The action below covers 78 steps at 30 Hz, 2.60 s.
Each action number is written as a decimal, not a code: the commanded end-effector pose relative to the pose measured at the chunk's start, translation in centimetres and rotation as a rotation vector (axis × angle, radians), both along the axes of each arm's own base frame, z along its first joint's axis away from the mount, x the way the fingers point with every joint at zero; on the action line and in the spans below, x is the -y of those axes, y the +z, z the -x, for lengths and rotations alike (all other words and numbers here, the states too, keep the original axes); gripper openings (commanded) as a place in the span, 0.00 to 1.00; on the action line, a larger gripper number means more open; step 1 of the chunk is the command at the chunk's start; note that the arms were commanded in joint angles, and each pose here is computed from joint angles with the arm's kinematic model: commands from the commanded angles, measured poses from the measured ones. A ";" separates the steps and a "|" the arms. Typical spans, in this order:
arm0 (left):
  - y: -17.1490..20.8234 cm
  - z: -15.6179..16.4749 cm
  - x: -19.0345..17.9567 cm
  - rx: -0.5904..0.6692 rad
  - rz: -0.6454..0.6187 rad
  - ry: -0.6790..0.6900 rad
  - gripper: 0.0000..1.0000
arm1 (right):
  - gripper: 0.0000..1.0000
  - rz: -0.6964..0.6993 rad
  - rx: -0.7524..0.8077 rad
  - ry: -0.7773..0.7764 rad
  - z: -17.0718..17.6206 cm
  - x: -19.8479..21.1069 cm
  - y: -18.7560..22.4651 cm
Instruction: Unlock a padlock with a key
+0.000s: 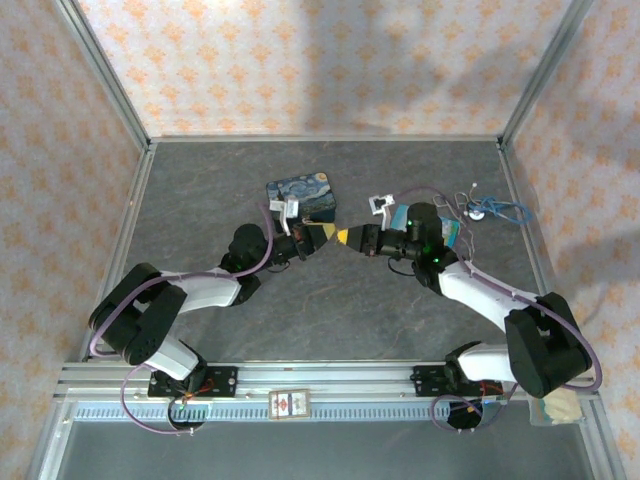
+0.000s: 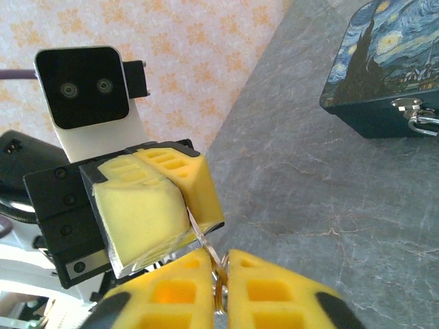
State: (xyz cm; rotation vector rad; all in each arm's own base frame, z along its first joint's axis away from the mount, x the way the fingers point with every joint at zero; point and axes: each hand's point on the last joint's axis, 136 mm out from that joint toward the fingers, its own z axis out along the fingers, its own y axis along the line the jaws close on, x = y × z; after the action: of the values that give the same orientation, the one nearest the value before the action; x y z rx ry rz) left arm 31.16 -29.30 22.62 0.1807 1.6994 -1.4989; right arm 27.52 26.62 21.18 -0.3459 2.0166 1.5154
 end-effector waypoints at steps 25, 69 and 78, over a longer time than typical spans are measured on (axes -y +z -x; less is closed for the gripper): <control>1.7 -2.1 -4.2 -0.051 0.201 0.185 0.88 | 0.00 0.205 0.219 -0.242 -2.1 0.2 0.4; -2.4 -5.2 -1.2 -0.532 0.305 0.246 0.55 | 0.00 0.986 1.051 -0.453 -4.3 0.4 -0.9; -2.1 -5.3 -1.0 -0.539 0.339 0.228 0.41 | 0.00 1.022 1.092 -0.408 -3.9 -0.7 -2.0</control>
State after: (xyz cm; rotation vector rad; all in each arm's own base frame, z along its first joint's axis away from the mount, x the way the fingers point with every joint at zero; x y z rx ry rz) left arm 36.11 -28.00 18.36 -0.6439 1.8286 -1.6714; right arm 31.26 27.49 18.71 -0.8648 1.5931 -0.1031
